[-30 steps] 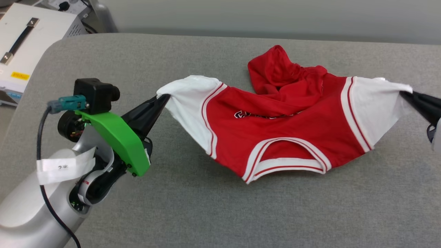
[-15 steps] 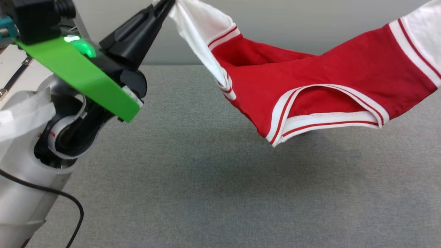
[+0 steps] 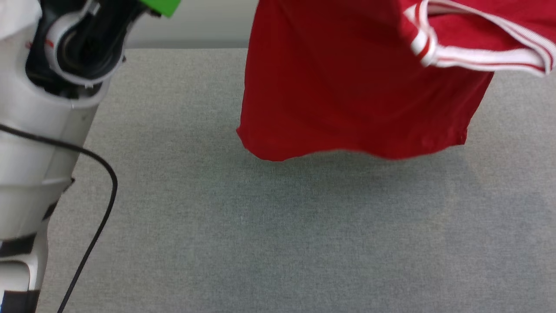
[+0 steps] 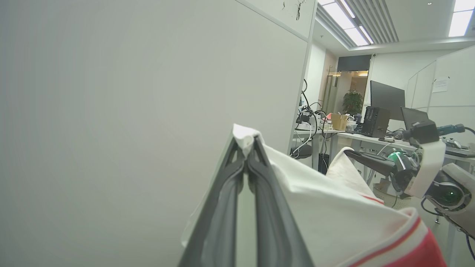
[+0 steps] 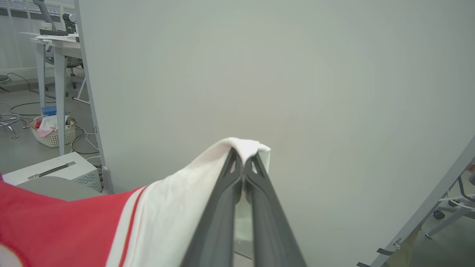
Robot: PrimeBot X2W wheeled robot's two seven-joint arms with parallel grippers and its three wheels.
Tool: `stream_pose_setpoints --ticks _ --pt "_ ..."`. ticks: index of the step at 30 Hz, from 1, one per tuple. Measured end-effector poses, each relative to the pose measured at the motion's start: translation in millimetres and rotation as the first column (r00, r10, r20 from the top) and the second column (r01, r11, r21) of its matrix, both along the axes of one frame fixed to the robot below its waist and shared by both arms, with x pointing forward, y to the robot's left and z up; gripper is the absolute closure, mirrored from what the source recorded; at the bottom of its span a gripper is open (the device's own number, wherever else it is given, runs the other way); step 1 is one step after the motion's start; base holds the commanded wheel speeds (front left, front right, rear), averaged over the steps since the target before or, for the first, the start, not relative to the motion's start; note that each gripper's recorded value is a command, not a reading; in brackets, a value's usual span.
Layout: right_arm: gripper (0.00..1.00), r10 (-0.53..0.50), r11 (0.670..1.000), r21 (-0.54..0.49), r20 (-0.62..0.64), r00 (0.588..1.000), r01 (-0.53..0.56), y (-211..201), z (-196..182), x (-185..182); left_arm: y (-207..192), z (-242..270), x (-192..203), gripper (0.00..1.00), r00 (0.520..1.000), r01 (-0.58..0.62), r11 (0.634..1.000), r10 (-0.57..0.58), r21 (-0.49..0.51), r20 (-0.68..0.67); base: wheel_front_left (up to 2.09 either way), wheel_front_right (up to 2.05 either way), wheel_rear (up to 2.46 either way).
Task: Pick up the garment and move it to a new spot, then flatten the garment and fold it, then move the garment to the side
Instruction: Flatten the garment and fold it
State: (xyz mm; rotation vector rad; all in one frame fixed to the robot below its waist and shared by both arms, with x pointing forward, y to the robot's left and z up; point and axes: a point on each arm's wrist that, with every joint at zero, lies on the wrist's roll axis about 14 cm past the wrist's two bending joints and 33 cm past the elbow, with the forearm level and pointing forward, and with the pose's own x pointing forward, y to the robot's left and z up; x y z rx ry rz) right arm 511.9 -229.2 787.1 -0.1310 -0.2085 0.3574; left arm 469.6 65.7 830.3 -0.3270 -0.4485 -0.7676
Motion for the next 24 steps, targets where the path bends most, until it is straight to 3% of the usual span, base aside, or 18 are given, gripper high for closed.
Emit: stream_pose_setpoints --ticks 13,24 --pt "1.00 -0.068 0.998 0.001 0.144 0.987 0.069 2 30 97 8 3 130 1.00 0.976 -0.215 0.976 0.214 0.024 0.037 0.00 0.00 0.00" --pt "1.00 -0.129 0.992 0.007 0.120 0.984 0.129 -1 -34 178 24 -76 219 1.00 0.945 -0.323 0.945 0.325 0.058 -0.044 0.00 0.00 0.00"
